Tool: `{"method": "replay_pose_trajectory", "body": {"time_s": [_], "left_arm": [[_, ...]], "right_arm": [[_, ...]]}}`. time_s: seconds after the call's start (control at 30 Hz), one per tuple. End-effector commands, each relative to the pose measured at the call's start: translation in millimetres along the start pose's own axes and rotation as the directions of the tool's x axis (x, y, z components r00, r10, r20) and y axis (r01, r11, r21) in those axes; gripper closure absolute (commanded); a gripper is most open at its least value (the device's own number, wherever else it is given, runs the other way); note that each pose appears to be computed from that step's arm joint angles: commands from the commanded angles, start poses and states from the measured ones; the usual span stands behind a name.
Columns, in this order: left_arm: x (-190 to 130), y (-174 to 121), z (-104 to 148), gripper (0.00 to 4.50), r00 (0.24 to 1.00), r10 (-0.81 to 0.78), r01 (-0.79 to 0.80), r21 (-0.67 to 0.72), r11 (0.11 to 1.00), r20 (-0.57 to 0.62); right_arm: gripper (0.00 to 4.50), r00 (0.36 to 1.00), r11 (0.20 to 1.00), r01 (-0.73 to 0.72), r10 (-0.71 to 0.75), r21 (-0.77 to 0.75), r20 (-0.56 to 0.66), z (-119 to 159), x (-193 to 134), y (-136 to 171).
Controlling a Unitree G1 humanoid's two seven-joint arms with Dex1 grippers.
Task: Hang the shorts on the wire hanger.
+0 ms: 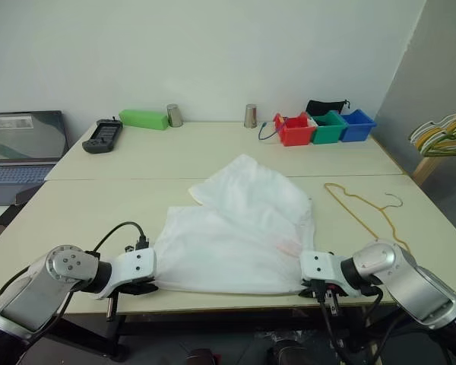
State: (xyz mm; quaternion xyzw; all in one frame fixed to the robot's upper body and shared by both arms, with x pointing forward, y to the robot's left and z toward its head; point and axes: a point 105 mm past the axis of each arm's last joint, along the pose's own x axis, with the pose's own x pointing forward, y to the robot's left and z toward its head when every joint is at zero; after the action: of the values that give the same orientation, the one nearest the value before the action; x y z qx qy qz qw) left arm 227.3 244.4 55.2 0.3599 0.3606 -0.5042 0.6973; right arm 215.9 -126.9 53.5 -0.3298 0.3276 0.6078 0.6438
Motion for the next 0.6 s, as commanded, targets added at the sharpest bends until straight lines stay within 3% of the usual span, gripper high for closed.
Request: {"method": "replay_pose_trajectory", "body": {"time_s": [0.03,0.17,0.43,0.6], "left_arm": [[-11,9,-19,4.46,0.994,0.038,-0.040,-0.016,0.999,-0.102],[-11,12,-19,4.46,0.994,0.055,-0.057,-0.021,0.998,-0.099],[-16,2,-18,2.77,0.996,-0.030,0.027,-0.029,0.999,-0.080],[-34,-2,-6,1.70,0.994,-0.102,0.102,-0.007,0.995,-0.024]], "right_arm": [[4.50,0.998,0.999,0.038,-0.036,0.034,-0.050,-11,-10,-2],[4.50,0.998,0.997,0.039,-0.036,0.065,-0.042,-12,-9,-1],[2.58,1.000,1.000,-0.008,0.008,0.014,-0.029,-6,-23,-7],[1.36,0.998,0.997,-0.049,0.048,-0.061,-0.030,7,-48,-5]]}}
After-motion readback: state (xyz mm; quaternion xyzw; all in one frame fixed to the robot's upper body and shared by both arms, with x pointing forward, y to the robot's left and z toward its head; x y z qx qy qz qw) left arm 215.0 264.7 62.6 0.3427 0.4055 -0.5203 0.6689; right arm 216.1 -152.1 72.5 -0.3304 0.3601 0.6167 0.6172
